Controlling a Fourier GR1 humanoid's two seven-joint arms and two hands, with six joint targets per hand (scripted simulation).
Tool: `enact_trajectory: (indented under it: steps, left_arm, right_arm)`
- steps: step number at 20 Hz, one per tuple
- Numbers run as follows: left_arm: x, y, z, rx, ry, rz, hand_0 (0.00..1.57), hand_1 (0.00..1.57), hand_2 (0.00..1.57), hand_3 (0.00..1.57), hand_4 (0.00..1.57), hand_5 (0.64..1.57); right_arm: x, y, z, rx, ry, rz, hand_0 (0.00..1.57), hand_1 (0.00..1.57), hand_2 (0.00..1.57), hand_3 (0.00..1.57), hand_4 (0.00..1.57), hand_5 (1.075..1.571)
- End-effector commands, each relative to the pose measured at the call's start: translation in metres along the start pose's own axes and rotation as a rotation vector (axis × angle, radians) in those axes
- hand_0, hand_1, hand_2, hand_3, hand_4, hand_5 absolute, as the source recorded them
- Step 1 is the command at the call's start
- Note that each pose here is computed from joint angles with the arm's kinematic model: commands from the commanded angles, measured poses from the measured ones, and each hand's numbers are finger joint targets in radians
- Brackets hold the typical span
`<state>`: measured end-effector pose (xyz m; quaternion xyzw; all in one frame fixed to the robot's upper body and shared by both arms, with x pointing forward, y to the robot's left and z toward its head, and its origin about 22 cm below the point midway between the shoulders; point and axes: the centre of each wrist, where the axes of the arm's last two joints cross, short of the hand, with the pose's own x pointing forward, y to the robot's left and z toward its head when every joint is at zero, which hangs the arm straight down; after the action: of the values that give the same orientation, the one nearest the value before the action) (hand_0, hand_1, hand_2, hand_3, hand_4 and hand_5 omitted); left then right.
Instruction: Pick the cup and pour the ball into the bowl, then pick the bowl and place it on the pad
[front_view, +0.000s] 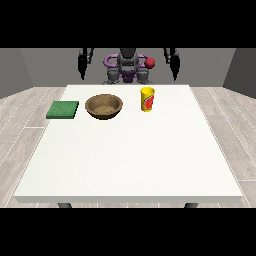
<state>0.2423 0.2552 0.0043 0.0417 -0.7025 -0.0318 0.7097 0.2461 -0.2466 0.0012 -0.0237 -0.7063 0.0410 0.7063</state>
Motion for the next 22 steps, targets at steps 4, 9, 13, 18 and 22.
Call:
enact_trajectory:
  steps: [4,9,13,18,22]
  left_arm:
    - [0.028,0.005,-0.004,-0.017,-0.034,-0.015,0.00,0.00,0.00,0.00,0.00,1.557]
    - [0.071,0.009,-0.019,0.022,-0.044,0.167,0.00,0.00,0.00,0.00,0.00,1.557]
    - [0.063,0.023,-0.013,0.032,-0.137,0.167,0.00,0.00,0.00,0.00,0.00,1.548]
    - [0.060,0.015,-0.021,0.057,-0.215,0.139,0.00,0.00,0.00,0.00,0.00,1.542]
    - [0.060,0.028,-0.049,0.068,-0.298,0.131,0.00,0.00,0.00,0.00,0.00,1.528]
  right_arm:
    - [0.025,-0.012,-0.002,-0.005,-0.018,0.037,0.00,0.00,0.00,0.00,0.00,1.569]
    - [0.045,-0.079,0.004,-0.003,0.003,-0.064,0.00,0.00,0.00,0.00,0.00,1.570]
    - [0.048,-0.085,0.013,-0.010,-0.098,-0.070,0.00,0.00,0.00,0.00,0.00,1.571]
    - [0.032,-0.089,0.014,-0.008,-0.134,-0.080,0.00,0.00,0.00,0.00,0.00,1.570]
    - [0.046,-0.080,-0.005,0.023,-0.207,-0.090,0.00,0.00,0.00,0.00,0.00,1.570]
